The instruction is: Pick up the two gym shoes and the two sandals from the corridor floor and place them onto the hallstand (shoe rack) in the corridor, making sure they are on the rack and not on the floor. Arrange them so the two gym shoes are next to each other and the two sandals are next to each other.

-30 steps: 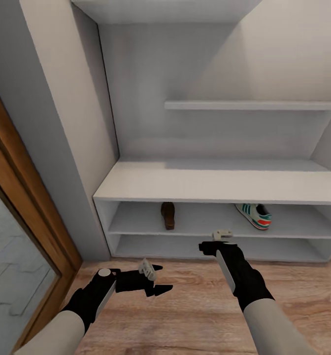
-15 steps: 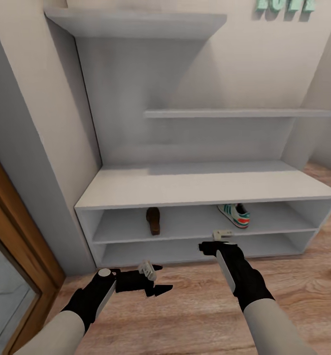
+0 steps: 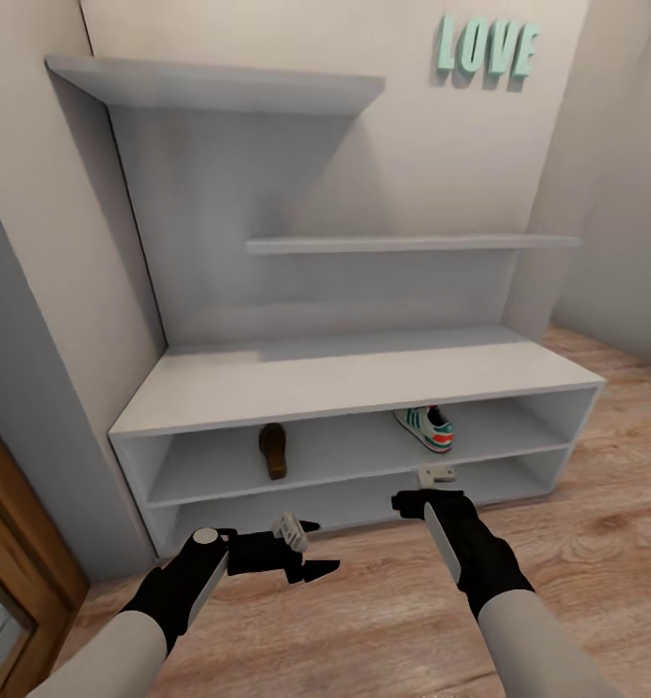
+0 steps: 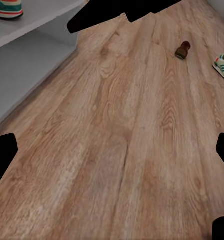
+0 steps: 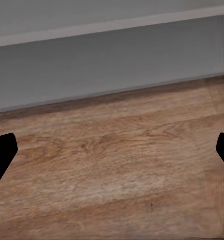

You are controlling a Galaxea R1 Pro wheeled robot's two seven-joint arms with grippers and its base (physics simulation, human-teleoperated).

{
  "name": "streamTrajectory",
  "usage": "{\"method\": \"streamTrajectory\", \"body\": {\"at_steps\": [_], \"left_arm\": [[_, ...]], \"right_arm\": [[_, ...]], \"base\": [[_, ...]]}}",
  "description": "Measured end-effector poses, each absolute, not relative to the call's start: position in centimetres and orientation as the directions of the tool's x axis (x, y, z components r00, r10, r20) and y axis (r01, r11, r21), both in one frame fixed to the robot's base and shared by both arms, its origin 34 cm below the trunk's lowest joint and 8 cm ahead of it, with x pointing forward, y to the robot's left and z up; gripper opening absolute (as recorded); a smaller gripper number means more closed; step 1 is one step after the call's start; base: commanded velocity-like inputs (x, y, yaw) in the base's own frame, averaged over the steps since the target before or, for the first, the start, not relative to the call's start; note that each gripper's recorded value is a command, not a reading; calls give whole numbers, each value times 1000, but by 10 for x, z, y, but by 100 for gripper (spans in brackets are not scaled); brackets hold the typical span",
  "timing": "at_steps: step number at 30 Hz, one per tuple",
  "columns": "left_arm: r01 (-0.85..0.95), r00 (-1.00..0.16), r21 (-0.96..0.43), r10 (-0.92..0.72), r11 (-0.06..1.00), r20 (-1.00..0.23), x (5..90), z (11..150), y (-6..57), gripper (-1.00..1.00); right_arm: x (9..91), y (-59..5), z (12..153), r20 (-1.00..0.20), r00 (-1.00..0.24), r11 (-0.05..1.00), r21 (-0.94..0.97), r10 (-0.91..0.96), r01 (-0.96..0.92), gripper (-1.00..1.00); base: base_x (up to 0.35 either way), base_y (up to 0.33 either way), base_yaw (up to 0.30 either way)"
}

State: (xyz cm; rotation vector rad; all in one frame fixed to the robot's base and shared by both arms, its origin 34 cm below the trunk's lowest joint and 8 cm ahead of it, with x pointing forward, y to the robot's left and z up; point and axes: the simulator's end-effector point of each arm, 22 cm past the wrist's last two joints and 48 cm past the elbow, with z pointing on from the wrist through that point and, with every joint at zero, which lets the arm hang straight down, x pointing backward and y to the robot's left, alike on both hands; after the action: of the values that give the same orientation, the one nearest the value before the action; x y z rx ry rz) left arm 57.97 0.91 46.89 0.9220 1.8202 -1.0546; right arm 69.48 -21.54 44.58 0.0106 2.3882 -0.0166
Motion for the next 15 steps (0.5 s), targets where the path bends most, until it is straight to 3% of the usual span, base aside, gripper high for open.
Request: {"method": "streamTrajectory", "body": {"at_steps": [15], "left_arm": [[878, -379, -290, 184, 381, -907, 581, 478, 9, 100]], "right_arm": [[696, -215, 456, -696, -718, 1000, -9, 3, 13, 100]], "base": [[0, 0, -225]]}}
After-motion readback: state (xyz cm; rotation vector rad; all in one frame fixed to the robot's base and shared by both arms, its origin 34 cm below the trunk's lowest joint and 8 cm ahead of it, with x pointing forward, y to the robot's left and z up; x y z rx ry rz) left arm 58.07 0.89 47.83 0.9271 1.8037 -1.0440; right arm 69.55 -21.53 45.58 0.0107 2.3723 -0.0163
